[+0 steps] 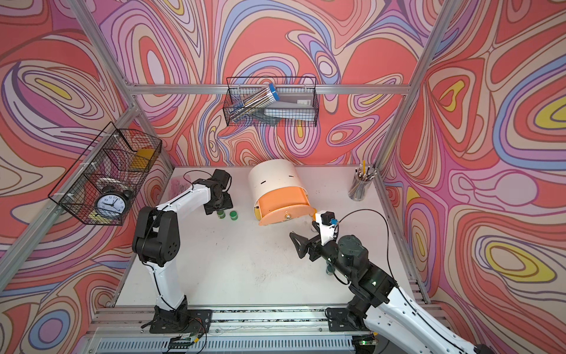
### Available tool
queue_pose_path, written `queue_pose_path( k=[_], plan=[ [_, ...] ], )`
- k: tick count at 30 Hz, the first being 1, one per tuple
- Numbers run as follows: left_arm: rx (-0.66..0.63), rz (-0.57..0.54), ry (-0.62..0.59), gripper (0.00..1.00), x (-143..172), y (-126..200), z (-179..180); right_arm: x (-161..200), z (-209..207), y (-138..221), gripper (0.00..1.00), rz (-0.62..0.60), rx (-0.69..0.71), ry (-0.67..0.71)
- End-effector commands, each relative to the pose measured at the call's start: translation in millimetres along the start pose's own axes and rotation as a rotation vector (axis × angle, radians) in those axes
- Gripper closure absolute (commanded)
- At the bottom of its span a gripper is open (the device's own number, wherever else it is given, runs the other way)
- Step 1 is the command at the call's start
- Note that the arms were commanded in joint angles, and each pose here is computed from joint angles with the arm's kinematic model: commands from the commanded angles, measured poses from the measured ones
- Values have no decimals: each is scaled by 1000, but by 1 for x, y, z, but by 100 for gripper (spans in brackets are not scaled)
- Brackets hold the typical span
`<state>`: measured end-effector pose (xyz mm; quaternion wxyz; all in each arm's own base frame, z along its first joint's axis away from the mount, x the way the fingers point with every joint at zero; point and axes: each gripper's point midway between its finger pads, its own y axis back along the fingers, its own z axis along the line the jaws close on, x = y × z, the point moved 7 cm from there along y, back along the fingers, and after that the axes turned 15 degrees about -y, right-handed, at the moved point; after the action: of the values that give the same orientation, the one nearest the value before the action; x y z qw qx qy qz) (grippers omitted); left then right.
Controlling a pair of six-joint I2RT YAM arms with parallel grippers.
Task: Put the paint cans in the drawer according to color
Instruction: Pick up the paint can at the center of the board.
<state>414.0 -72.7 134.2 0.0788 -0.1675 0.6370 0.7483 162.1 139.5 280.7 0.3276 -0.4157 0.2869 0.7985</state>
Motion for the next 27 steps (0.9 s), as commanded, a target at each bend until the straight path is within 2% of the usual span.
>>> queue_pose_path(
  k=[1,7,13,17,23,27],
  plan=[
    [-29,36,12,30,1,-10,5,1,3,1,2,-1,-34,-6],
    [-19,54,28,35,2,-31,7,2,4,1,2,2,-46,-6],
    [3,56,37,49,0,-43,7,2,3,2,2,-5,-42,-4],
    [7,56,31,67,0,-45,7,2,3,2,2,-6,-35,-4],
    [13,55,47,70,8,-43,9,2,2,2,2,-8,-31,-4],
    [59,-5,62,71,3,-14,12,2,2,2,2,-8,-30,-4]
  ],
)
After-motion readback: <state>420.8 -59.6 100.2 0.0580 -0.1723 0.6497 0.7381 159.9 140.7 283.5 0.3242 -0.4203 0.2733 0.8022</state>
